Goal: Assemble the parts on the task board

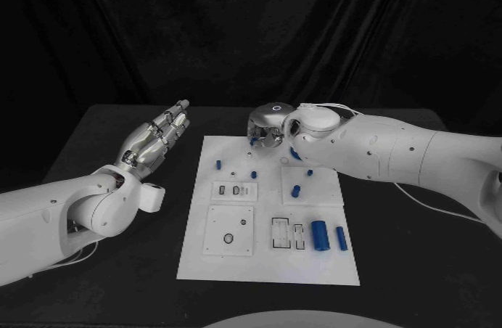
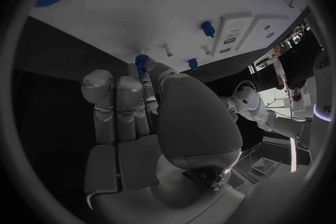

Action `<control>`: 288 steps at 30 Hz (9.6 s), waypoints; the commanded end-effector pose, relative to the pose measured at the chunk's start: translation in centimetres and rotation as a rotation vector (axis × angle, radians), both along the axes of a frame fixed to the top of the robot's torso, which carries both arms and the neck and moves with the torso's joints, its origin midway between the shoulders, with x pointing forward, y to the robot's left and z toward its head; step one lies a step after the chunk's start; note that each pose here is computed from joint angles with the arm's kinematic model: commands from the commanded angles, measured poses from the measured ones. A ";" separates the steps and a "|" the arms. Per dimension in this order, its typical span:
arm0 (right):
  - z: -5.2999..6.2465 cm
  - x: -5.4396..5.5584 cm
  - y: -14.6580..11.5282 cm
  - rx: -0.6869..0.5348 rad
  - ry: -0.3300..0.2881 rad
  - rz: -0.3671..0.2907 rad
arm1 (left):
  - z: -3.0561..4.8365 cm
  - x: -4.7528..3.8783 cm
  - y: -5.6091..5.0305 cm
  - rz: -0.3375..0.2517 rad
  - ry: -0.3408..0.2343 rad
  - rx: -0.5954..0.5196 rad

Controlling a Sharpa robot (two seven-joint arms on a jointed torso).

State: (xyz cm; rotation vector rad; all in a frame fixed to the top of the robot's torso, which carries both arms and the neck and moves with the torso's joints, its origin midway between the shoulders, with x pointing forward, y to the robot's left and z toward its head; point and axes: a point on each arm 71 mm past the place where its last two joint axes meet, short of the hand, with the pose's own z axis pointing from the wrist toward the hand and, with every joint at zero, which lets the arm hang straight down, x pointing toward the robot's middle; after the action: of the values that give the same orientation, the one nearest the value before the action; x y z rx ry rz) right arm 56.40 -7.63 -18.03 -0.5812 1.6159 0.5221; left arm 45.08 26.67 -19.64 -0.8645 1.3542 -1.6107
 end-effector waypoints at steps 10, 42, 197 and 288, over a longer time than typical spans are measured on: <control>-0.5 -0.2 0.1 -0.023 0.028 0.007 | 0.90 0.01 -0.2 -0.021 -0.104 -0.055; 7.0 -2.4 -7.9 0.053 -0.095 -0.075 | 0.86 -0.11 1.3 0.000 -0.092 -0.043; -0.9 -3.2 0.6 0.030 0.051 0.046 | 0.03 1.08 -0.6 -0.103 -0.025 -0.060; 4.4 -5.2 -12.4 0.069 -0.017 -0.159 | -0.03 1.01 0.7 -0.082 -0.014 -0.048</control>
State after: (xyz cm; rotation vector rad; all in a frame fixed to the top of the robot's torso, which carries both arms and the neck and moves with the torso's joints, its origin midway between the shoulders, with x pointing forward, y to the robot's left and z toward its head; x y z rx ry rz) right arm 51.14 -19.60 -13.78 -0.4416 1.6023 0.4950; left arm 46.10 27.58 -20.07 -0.8577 1.3934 -1.6831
